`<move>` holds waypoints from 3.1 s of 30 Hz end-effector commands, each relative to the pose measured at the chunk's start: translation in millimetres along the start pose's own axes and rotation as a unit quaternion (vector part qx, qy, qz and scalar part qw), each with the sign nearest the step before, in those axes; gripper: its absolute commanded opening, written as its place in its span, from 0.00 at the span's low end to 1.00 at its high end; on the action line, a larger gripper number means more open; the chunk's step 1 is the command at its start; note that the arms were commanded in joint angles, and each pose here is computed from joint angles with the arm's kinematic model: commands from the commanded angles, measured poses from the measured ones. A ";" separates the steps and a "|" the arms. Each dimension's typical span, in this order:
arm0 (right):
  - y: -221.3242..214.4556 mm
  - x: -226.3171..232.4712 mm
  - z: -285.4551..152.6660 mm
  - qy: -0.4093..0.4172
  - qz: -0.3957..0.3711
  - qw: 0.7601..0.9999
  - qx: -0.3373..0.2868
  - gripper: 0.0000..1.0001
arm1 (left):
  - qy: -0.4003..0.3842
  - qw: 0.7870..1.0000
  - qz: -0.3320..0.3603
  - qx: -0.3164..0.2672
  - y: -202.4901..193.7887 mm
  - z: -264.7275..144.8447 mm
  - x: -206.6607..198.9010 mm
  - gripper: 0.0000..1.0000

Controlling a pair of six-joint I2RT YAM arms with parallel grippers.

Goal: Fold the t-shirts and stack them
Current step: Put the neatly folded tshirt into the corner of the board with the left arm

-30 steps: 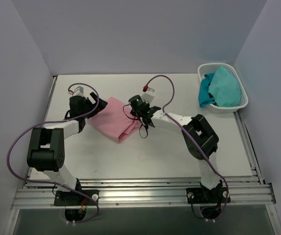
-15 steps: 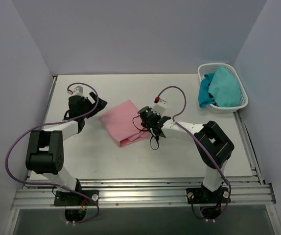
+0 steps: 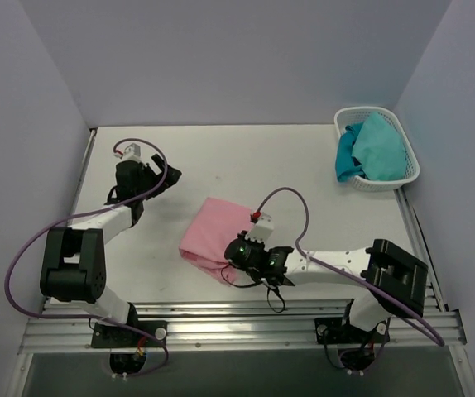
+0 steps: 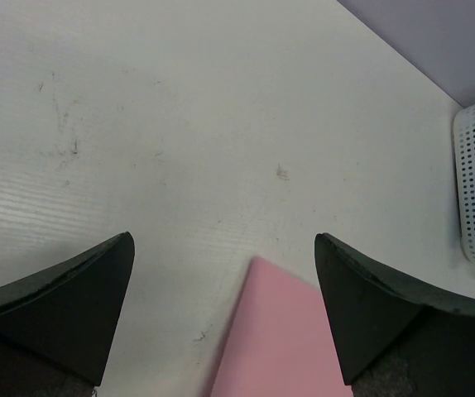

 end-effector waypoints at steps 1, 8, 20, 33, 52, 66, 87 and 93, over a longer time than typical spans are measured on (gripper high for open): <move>-35.1 -1.1 -7.6 -0.018 0.002 1.000 0.013 0.00 | -0.008 1.000 0.012 -0.014 10.3 1.9 -12.8 0.99; -90.2 23.5 -25.1 -0.013 -0.077 0.996 0.032 0.36 | -0.003 1.000 0.018 -0.021 18.7 4.0 -20.7 0.99; -25.2 29.3 -92.3 -0.023 -0.091 0.991 -0.093 1.00 | 0.016 0.995 0.048 -0.086 46.2 -77.2 -64.1 0.99; 84.5 -18.3 -156.6 -0.039 -0.049 0.975 -0.212 1.00 | 0.152 0.988 0.005 0.041 -35.3 -172.4 -11.7 0.98; 113.8 -103.1 -189.5 -0.036 0.029 0.967 -0.249 1.00 | 0.265 0.947 0.009 0.182 -170.2 -217.8 64.3 0.99; 128.3 -144.7 -206.3 -0.032 0.066 0.960 -0.269 1.00 | 0.310 0.935 0.005 0.171 -183.3 -218.6 90.0 0.99; 129.5 -157.5 -210.1 -0.032 0.062 0.960 -0.270 0.99 | 0.277 0.947 0.061 0.153 -224.1 -151.2 39.1 0.02; 138.1 -150.5 -213.0 -0.032 0.068 0.954 -0.289 0.99 | 0.159 0.979 0.104 0.074 -137.1 -132.0 -92.6 0.02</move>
Point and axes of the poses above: each gripper's point midway between its finger pads, its own z axis out along the fingers, its own x axis along the line the jaws close on, y = z × x, the point moved 2 cm from there along -z, back along the fingers, and after that the axes turned 14 degrees about -z, right-handed, at the moved point
